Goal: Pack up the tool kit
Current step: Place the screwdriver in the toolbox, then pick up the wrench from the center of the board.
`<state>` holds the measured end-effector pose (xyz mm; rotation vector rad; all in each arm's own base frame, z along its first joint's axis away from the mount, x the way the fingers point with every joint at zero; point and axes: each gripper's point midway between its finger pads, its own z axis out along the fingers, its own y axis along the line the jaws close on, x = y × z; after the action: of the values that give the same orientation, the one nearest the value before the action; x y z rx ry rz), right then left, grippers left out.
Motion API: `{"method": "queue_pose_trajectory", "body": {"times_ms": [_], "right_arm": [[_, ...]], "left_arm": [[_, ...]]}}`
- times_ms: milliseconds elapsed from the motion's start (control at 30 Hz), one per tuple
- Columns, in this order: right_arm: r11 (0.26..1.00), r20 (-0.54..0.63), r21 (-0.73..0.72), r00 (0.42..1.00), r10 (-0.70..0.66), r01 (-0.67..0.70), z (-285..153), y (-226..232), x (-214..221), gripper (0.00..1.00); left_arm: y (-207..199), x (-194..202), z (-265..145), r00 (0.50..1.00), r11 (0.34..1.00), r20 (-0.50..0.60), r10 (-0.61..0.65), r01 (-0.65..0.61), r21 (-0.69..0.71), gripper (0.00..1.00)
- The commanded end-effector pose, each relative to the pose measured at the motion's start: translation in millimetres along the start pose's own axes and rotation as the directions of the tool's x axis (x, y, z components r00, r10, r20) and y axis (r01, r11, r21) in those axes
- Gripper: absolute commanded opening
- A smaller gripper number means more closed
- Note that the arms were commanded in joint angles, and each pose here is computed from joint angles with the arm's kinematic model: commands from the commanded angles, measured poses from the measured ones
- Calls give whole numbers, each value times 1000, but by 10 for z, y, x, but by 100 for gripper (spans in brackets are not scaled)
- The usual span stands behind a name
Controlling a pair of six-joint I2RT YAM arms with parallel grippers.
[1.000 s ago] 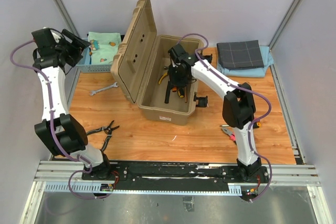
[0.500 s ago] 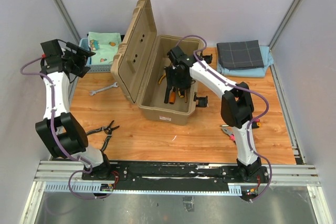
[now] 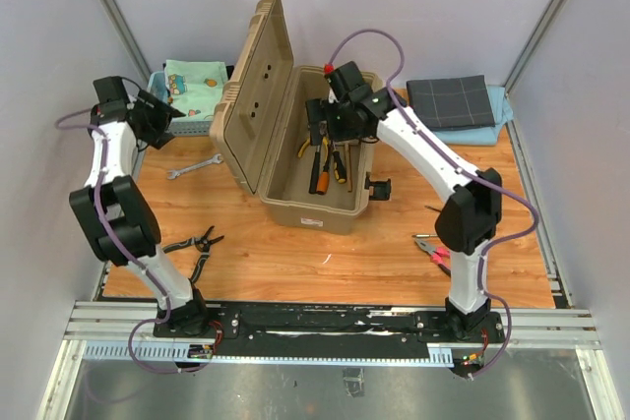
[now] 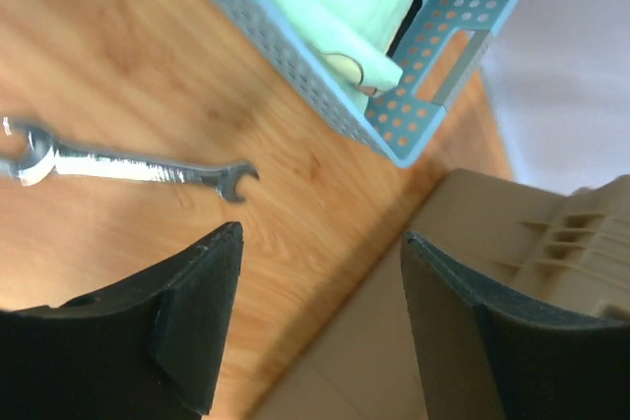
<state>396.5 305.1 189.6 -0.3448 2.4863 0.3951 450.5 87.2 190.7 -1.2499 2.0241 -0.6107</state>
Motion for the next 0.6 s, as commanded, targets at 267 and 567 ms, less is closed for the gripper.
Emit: {"method": "queue_pose_trajectory", "body": {"times_ms": [267, 567], "right_arm": [[993, 229, -25, 968, -104, 113, -687, 88, -568, 98], [991, 243, -60, 965, -100, 118, -706, 148, -626, 98]], "left_arm": [[14, -18, 81, 511, 510, -32, 859, -848, 146, 77], [556, 360, 507, -92, -15, -168, 981, -912, 409, 78]]}}
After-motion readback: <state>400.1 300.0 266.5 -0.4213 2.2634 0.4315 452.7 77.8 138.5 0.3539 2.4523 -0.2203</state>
